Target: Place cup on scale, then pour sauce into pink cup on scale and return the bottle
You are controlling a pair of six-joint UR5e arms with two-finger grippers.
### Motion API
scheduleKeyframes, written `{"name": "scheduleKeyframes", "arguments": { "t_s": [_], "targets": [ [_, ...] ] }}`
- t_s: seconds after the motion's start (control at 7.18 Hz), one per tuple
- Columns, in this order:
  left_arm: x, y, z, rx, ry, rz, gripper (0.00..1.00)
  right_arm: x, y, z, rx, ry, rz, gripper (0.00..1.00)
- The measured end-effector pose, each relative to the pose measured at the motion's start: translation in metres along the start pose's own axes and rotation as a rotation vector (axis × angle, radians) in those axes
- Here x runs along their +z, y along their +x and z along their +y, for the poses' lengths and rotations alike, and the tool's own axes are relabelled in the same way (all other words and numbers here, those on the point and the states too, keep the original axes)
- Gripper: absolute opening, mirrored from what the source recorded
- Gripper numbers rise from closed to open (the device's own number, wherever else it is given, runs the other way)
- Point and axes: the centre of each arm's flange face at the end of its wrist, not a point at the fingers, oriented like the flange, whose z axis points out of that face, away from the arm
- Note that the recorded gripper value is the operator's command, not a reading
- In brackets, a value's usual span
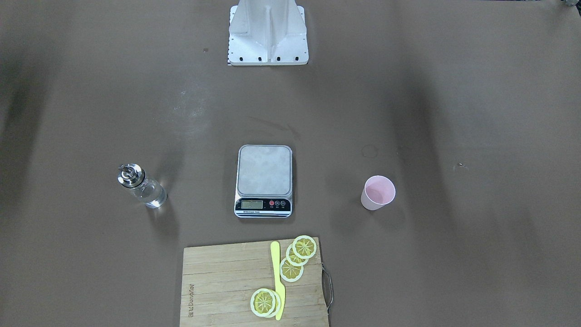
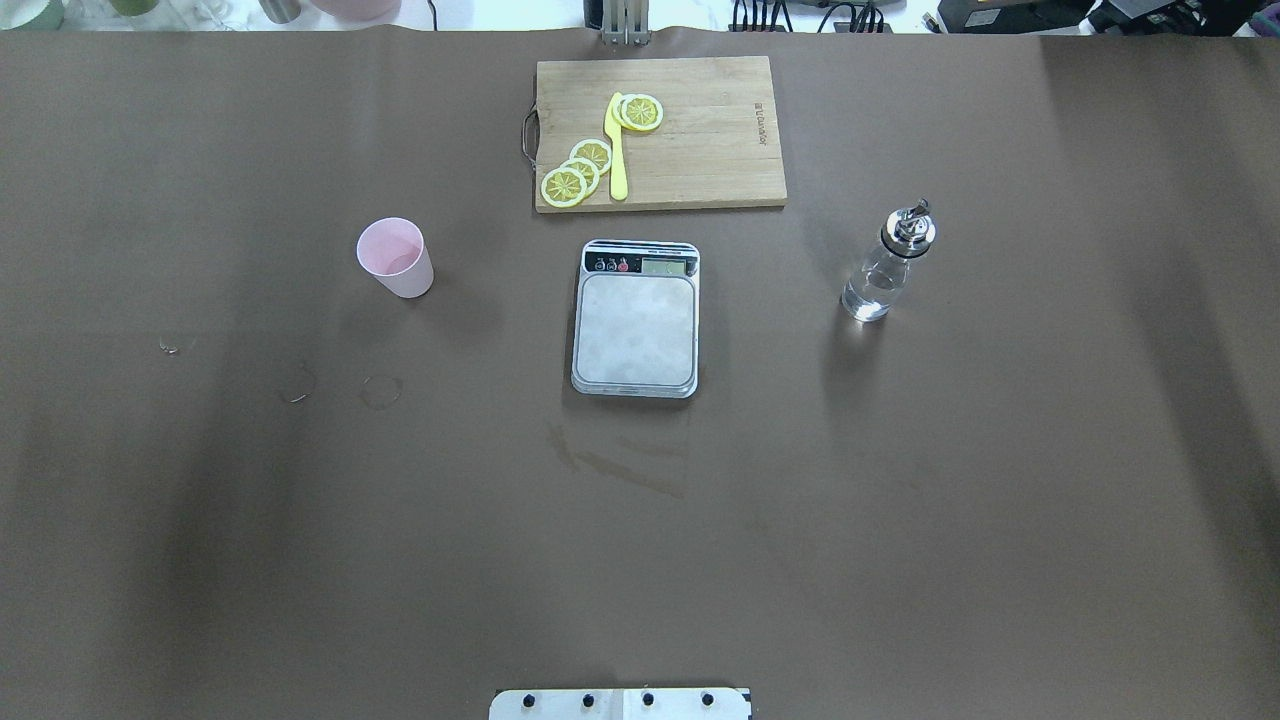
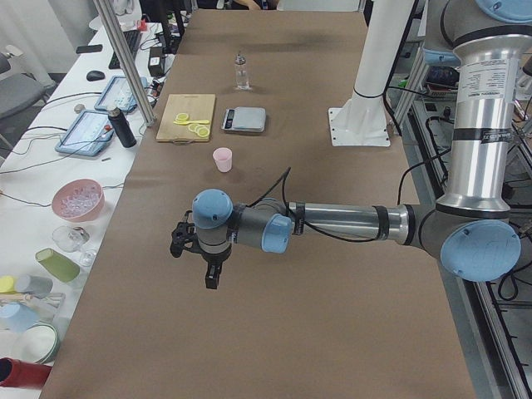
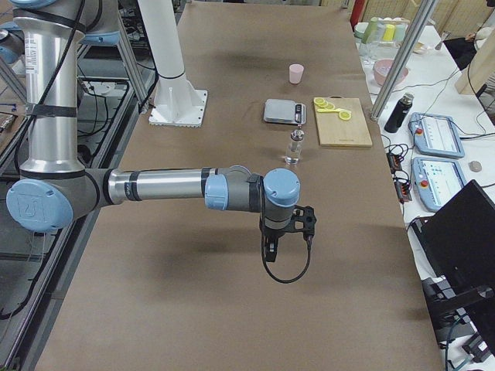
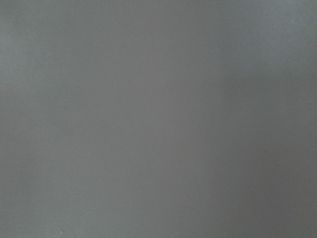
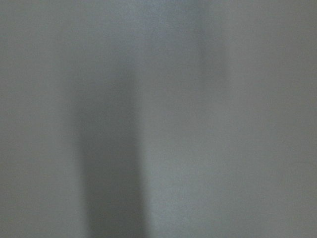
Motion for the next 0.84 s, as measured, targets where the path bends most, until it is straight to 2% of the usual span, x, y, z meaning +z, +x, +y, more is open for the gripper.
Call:
{"name": "scheduleKeyframes", "arguments": {
  "t_s": [0.56, 0.84],
  "targets": [
    [0.007, -0.004, 0.000, -0.014, -0.013, 0.002, 0.98, -0.004, -0.005, 0.003, -0.006, 0.007, -0.002, 1.00],
    [0.012, -0.010, -0.004, -0.015, -0.020, -0.020, 0.98, -0.006, -0.006, 0.003, -0.008, 0.009, -0.002, 1.00]
  ]
}}
